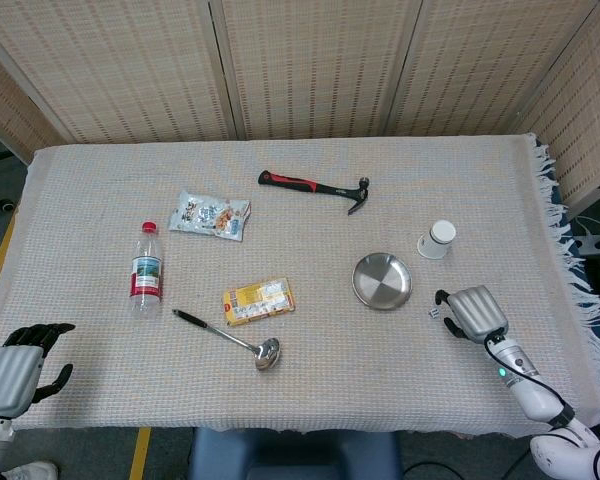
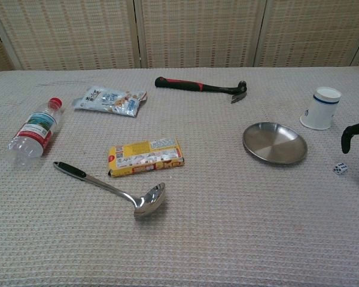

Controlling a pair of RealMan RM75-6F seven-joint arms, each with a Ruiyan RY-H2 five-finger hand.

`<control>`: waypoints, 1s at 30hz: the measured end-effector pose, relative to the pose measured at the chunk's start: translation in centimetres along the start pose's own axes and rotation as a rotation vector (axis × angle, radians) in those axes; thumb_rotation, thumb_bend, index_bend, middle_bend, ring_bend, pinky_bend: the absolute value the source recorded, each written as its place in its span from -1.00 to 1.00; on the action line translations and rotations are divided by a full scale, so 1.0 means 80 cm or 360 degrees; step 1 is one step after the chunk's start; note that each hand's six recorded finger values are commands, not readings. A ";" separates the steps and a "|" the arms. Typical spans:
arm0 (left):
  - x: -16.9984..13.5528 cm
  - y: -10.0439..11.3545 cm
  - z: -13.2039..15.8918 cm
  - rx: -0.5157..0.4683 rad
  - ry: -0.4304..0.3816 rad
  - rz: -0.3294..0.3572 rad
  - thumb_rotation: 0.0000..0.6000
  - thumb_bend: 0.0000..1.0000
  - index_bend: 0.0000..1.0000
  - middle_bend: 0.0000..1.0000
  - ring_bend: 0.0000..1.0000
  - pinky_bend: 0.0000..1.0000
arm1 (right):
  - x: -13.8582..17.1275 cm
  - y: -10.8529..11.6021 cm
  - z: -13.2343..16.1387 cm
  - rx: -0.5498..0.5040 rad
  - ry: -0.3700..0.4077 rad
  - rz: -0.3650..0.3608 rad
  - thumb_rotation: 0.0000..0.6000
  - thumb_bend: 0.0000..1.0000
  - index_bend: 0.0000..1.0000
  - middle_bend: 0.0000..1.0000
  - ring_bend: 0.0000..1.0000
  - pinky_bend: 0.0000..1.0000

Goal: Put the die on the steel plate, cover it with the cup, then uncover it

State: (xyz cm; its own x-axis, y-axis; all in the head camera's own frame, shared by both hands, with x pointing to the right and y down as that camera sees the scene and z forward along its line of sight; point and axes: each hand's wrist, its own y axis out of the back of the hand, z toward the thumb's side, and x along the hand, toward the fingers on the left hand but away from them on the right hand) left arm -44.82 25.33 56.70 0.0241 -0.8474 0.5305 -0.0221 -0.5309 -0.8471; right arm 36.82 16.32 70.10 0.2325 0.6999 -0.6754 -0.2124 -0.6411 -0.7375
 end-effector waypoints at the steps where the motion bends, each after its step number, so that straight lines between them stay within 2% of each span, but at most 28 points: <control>1: 0.000 0.000 0.000 0.0000 0.0000 0.0001 1.00 -0.33 -0.50 -0.43 -0.53 -0.49 | -0.001 -0.002 -0.001 0.0000 -0.0008 0.0007 1.00 -0.37 -0.22 0.81 0.56 0.95; 10: 0.000 0.000 0.000 -0.0001 0.0000 0.0001 1.00 -0.33 -0.50 -0.42 -0.53 -0.49 | -0.006 -0.019 -0.004 -0.0014 -0.0027 0.0067 1.00 -0.37 -0.22 0.81 0.56 0.95; 30: -0.001 0.001 0.001 -0.0005 -0.0003 0.0001 1.00 -0.33 -0.48 -0.42 -0.53 -0.49 | -0.019 -0.034 0.000 -0.0055 -0.0021 0.0089 1.00 -0.37 -0.19 0.81 0.56 0.95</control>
State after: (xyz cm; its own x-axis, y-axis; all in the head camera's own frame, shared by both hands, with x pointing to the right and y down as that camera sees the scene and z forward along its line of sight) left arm -44.77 25.34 56.62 0.0260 -0.8478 0.5297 -0.0251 -0.5302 -0.8475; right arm 37.10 17.02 73.12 0.2089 0.6667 -0.7155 -0.1915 -0.6896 -0.6985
